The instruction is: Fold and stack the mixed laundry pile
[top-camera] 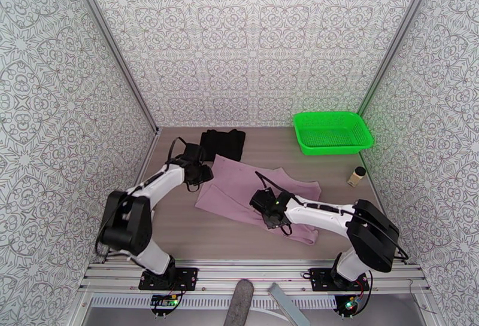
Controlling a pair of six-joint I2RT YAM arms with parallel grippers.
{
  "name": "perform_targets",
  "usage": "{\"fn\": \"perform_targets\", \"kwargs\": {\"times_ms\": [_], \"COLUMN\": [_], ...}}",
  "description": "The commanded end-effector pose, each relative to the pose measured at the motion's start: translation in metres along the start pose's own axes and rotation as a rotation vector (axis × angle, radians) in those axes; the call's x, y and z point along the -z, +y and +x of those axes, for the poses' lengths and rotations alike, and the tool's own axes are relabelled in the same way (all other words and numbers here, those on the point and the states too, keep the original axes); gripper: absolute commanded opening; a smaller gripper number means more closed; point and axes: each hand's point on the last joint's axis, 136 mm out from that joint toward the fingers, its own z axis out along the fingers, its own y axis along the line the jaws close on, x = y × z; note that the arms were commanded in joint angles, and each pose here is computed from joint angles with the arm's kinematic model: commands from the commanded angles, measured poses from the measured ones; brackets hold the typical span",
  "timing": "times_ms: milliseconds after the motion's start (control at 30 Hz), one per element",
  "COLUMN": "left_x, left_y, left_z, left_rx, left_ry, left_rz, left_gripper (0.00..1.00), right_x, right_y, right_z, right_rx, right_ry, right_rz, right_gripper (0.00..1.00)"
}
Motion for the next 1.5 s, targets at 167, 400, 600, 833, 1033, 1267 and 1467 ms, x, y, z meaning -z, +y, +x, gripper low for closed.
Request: {"fn": "perform_targets", "kwargs": {"times_ms": [167,400,600,833,1033,1267,1467], "left_x": [-0.017,-0.048,-0.063,-0.044,-0.021,0.010,0.027], "left_y": [0.032,0.034,0.054,0.089,0.102,0.120,0.122], "left_z": [0.060,0.055,0.068,0.103,0.130,0.155,0.150], "left_rx": [0.050,0.069,0.056,0.115,0.178,0.234,0.268], "left_ry": [0.086,0.092,0.159,0.214,0.241,0.224,0.133], "left_rz": [-0.048,-0.069,-0.171,-0.264,-0.289,-0.333,-0.302], "left_gripper": [0.00,0.00,0.00,0.00,0.00,0.00,0.10], "right_x": [0.017,0.003,-0.024,-0.040,-0.043,-0.044,-0.044], "right_y": [-0.010,0.020,0.021,-0.008,-0.016,-0.018,-0.018], "right_z": [0.010,0.027,0.043,0.053,0.050,0.048,0.052], "right_rx": [-0.076,-0.142,-0.151,-0.107,-0.126,-0.122,-0.110], "right_ry": [0.006,0.049,0.137,0.205,0.211,0.202,0.201], "right_rz": [-0.032,-0.211,-0.143,0.067,0.097,0.076,0.050], "right_gripper": [0.16,0.09,0.05,0.06,0.06,0.07,0.07]}}
